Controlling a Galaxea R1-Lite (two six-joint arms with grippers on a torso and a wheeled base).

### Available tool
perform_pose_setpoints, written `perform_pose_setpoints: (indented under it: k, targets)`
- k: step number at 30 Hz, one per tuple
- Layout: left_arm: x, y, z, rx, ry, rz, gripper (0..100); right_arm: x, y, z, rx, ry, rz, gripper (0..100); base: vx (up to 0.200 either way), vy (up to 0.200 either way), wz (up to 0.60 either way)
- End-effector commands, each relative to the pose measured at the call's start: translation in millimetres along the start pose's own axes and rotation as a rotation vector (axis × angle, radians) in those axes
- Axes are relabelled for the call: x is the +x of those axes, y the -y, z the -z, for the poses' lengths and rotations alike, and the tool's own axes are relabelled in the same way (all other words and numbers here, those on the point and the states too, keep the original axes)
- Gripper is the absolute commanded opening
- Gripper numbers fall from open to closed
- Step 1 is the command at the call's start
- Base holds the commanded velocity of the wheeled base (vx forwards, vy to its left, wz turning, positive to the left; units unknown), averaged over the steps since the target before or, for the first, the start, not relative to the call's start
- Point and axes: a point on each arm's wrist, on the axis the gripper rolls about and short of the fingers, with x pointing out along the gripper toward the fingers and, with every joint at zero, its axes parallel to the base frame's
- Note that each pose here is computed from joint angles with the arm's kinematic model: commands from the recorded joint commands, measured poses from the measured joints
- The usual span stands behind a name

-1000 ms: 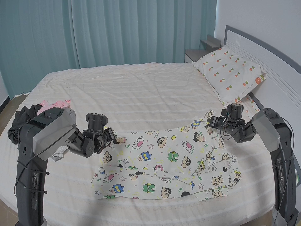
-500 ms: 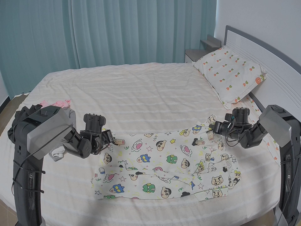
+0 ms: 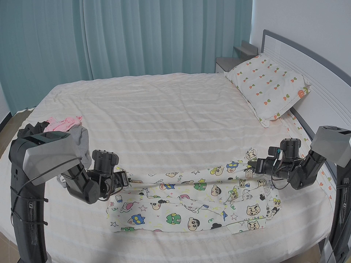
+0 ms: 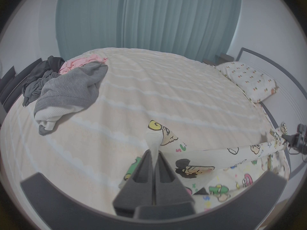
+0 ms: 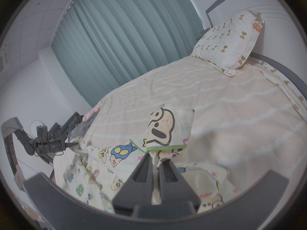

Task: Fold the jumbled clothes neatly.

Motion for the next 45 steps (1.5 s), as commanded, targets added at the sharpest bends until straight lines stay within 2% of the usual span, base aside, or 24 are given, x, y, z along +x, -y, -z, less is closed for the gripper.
perform_pose_setpoints:
  k: [1,8,13,23,24,25,39,45]
  targets:
    - [-13,4,29,0.059,-0.063,0.032,0,-20,4,28,-0.036,-0.090,0.025,0,0.000,0.000,0.00]
    - [-13,-3,46,0.076,-0.120,0.010,0,-29,17,53,-0.053,-0.169,0.058,0,0.000,0.000,0.00]
    - [-16,-6,52,0.080,-0.141,0.002,0,-36,15,64,-0.067,-0.209,0.058,0,0.000,0.000,0.00]
    - [-18,-8,57,0.076,-0.159,-0.004,0,-39,13,81,-0.103,-0.136,0.050,0,0.000,0.000,0.00]
    - [-19,-8,57,0.078,-0.162,-0.005,100,-40,13,82,-0.104,-0.135,0.050,0,0.000,0.000,0.00]
    - [-19,-9,59,0.078,-0.168,-0.006,100,-41,12,84,-0.103,-0.139,0.049,100,0.000,0.000,0.00]
    - [-28,-16,58,0.003,-0.175,-0.031,100,-60,12,75,-0.082,-0.116,0.073,100,0.000,0.000,0.00]
    - [-37,-29,50,-0.054,-0.128,-0.045,100,-73,21,67,-0.062,-0.084,0.113,100,0.000,0.000,0.00]
